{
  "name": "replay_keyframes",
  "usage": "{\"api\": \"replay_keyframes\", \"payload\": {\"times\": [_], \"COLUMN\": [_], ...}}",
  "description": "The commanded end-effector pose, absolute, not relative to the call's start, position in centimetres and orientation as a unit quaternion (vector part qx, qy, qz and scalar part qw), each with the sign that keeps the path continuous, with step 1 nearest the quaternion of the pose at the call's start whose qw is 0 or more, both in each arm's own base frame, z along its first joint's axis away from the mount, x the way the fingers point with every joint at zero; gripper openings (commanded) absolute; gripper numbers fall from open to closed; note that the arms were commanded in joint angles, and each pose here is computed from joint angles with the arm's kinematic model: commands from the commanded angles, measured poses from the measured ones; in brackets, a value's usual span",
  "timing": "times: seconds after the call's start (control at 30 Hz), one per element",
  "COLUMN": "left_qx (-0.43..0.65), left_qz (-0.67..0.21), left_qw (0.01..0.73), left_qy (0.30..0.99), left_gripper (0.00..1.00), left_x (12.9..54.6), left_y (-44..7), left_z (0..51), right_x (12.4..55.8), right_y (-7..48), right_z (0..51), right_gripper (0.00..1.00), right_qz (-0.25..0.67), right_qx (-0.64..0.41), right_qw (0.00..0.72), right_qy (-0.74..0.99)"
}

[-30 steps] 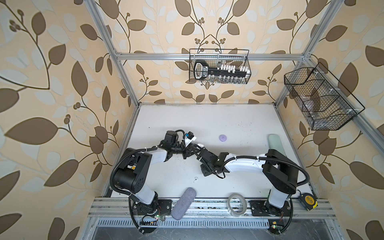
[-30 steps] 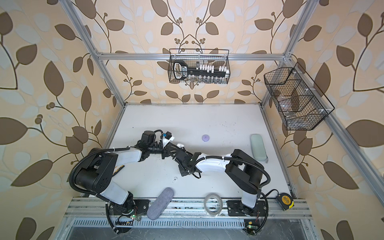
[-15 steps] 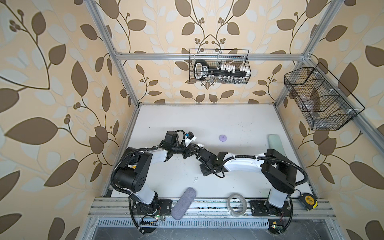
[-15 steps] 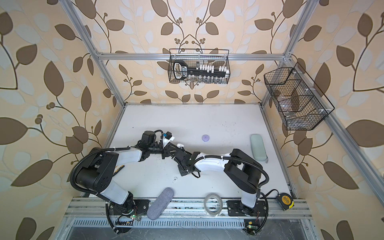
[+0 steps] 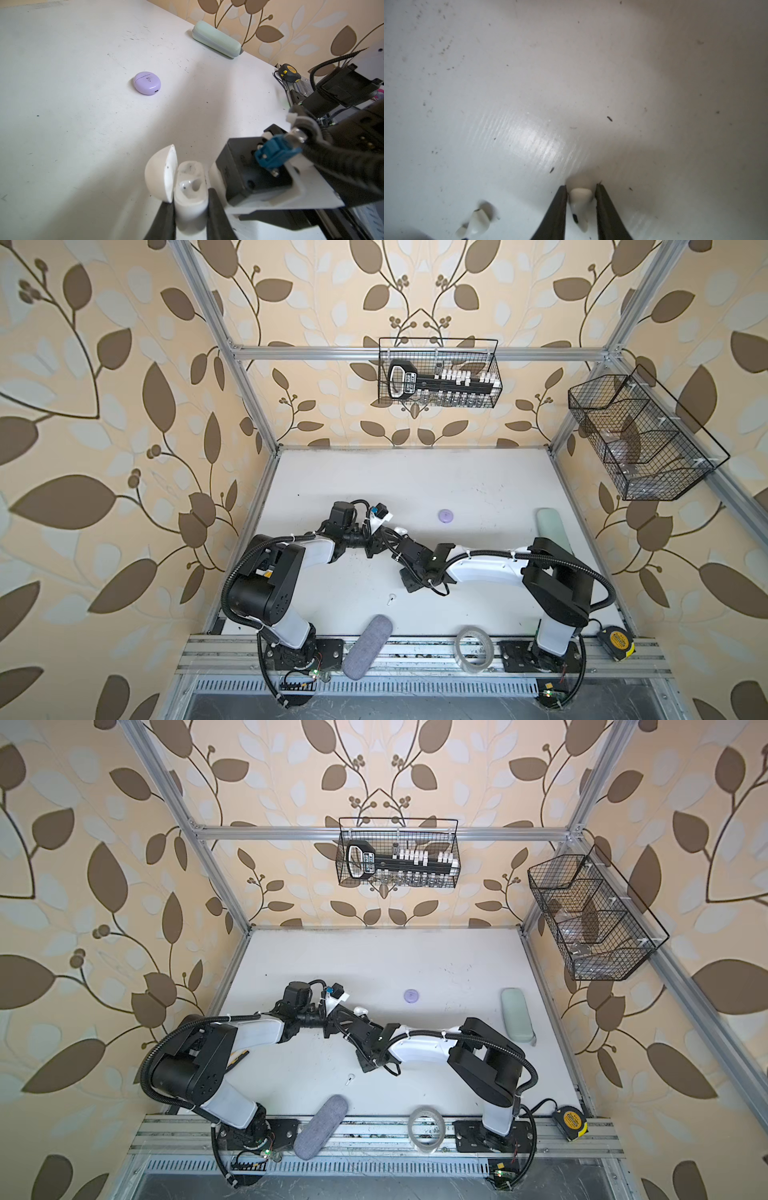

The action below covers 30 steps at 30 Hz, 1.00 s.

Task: Insert the wireless bluetooth earbuds into the charging case
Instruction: 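Close the right gripper on the white earbud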

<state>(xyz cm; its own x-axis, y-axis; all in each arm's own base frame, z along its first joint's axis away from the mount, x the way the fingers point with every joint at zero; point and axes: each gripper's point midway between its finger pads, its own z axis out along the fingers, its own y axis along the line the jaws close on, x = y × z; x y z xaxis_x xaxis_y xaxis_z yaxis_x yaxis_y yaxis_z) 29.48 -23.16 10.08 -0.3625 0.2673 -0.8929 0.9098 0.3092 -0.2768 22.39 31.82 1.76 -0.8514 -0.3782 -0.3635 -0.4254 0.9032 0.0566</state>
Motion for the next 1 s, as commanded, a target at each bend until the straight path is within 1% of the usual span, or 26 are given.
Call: {"api": "replay_keyframes", "payload": {"times": [0.0, 0.53, 0.97], "left_qx": [0.421, 0.423, 0.424], "left_qz": [-0.419, -0.420, -0.421], "left_qw": [0.404, 0.403, 0.402], "left_qy": [0.696, 0.695, 0.694], "left_gripper": [0.07, 0.07, 0.08], "left_x": [30.41, 30.27, 30.25], "left_y": [-23.46, -23.46, -23.50], "left_z": [11.60, 11.59, 11.62], "right_x": [22.15, 21.95, 22.14], "right_y": [31.60, 31.65, 31.51], "right_z": [1.12, 1.35, 1.99], "right_gripper": [0.25, 0.23, 0.19], "right_qz": [0.049, 0.050, 0.050], "right_qx": [-0.219, -0.220, -0.217], "right_qw": [0.164, 0.166, 0.177], "right_qy": [0.961, 0.960, 0.959]}}
